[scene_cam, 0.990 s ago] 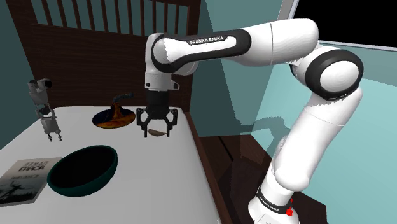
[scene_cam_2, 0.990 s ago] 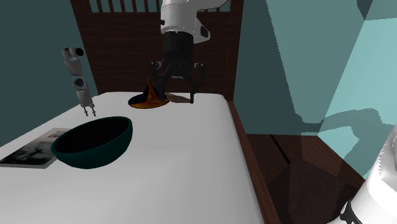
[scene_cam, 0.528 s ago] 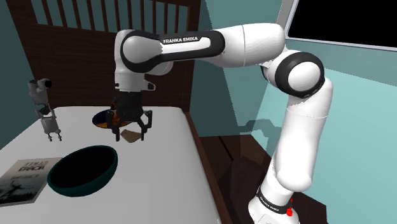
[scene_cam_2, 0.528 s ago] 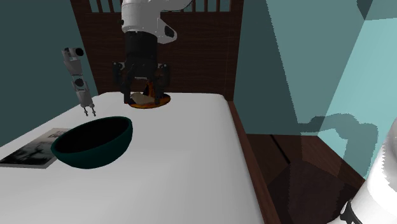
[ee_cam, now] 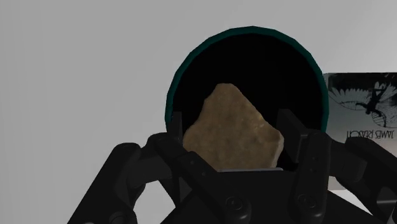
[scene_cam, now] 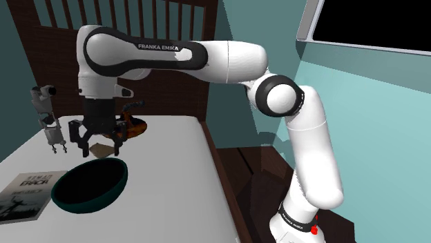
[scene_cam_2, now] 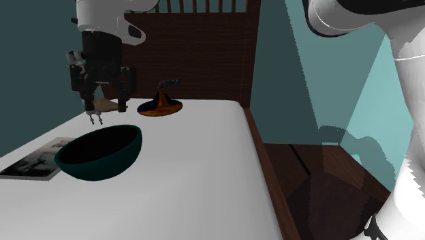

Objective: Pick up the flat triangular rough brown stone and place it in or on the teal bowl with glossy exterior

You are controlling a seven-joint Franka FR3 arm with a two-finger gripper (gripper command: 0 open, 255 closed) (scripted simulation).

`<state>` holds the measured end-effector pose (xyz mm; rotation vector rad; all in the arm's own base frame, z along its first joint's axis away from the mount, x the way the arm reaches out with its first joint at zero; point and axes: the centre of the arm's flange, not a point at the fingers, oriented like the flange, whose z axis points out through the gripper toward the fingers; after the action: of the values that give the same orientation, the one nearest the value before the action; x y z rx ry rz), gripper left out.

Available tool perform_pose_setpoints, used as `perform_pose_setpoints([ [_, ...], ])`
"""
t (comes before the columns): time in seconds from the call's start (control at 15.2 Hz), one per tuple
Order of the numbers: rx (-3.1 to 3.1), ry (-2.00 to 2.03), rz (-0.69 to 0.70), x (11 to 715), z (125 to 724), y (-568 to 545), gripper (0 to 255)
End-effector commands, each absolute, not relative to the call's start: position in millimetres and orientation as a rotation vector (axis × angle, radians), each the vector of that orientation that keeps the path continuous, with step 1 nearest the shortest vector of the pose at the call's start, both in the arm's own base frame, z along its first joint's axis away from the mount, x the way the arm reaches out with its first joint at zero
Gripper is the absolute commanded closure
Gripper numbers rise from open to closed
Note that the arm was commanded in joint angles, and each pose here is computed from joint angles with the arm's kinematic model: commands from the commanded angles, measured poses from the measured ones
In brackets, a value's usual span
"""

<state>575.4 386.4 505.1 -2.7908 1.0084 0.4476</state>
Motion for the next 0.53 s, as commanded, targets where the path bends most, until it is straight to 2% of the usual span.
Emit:
perform_pose_setpoints([
  [0.0,-2.789,1.012,0.446,588.6,505.7,408.4,255],
  [0.46,-2.789,1.012,0.446,594.1,474.2,416.8,255],
])
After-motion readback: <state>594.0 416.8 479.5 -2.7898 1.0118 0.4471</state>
